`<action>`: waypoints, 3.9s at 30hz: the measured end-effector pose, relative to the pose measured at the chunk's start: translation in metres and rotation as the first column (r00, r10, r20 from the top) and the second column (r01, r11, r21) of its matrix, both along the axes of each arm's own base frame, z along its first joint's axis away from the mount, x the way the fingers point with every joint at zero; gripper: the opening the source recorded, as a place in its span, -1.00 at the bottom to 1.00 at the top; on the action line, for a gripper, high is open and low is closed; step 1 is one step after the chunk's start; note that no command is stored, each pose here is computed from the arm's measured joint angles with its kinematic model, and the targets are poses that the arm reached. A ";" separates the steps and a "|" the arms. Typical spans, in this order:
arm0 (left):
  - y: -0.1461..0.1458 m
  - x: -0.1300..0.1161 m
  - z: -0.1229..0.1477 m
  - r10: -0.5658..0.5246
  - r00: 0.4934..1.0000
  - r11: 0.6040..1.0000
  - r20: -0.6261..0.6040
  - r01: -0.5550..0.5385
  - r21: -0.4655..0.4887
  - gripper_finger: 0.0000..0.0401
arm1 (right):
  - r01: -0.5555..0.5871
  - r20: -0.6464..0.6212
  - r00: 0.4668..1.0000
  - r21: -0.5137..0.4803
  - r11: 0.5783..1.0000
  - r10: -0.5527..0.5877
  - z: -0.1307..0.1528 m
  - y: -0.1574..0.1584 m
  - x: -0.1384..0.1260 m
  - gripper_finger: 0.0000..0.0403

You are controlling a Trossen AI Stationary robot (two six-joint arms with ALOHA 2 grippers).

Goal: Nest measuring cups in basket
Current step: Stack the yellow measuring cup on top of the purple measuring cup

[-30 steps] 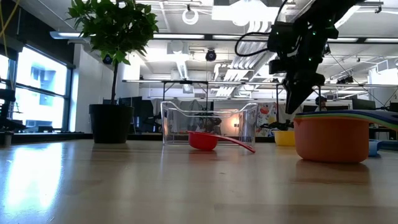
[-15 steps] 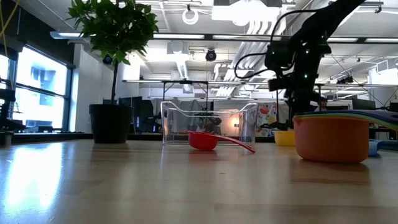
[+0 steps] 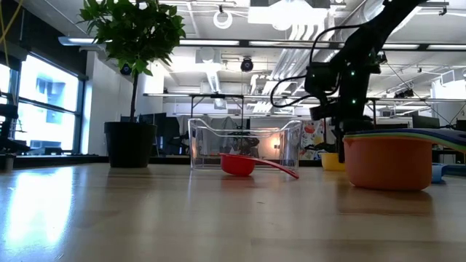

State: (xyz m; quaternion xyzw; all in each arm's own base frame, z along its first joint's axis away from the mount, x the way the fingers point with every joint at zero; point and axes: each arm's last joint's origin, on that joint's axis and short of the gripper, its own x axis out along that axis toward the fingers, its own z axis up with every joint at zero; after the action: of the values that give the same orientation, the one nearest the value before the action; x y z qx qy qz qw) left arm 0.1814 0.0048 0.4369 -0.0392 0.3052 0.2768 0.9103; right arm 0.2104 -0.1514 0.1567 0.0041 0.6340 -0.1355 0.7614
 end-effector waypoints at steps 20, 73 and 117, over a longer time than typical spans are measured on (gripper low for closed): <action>0.000 0.000 0.000 0.000 1.000 1.000 0.000 0.000 0.000 -0.55 | 0.334 0.010 0.941 0.110 0.936 -0.338 0.003 0.005 -0.005 -0.98; 0.000 0.000 0.000 -0.010 1.000 1.000 -0.009 0.011 0.012 -0.55 | 0.745 -0.073 0.536 0.510 0.431 -0.841 0.107 0.252 0.073 -1.00; -0.001 0.001 -0.001 -0.023 1.000 1.000 -0.015 0.023 0.001 -0.55 | 0.783 -0.117 0.581 0.348 0.515 -0.805 0.054 0.259 0.106 -1.00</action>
State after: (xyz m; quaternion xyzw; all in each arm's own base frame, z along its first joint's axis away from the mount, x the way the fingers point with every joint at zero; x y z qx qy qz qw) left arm 0.1824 0.0042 0.4359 -0.0329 0.3123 0.2667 0.9112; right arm 0.3164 0.1073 0.2112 0.4377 0.5519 -0.3483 0.6184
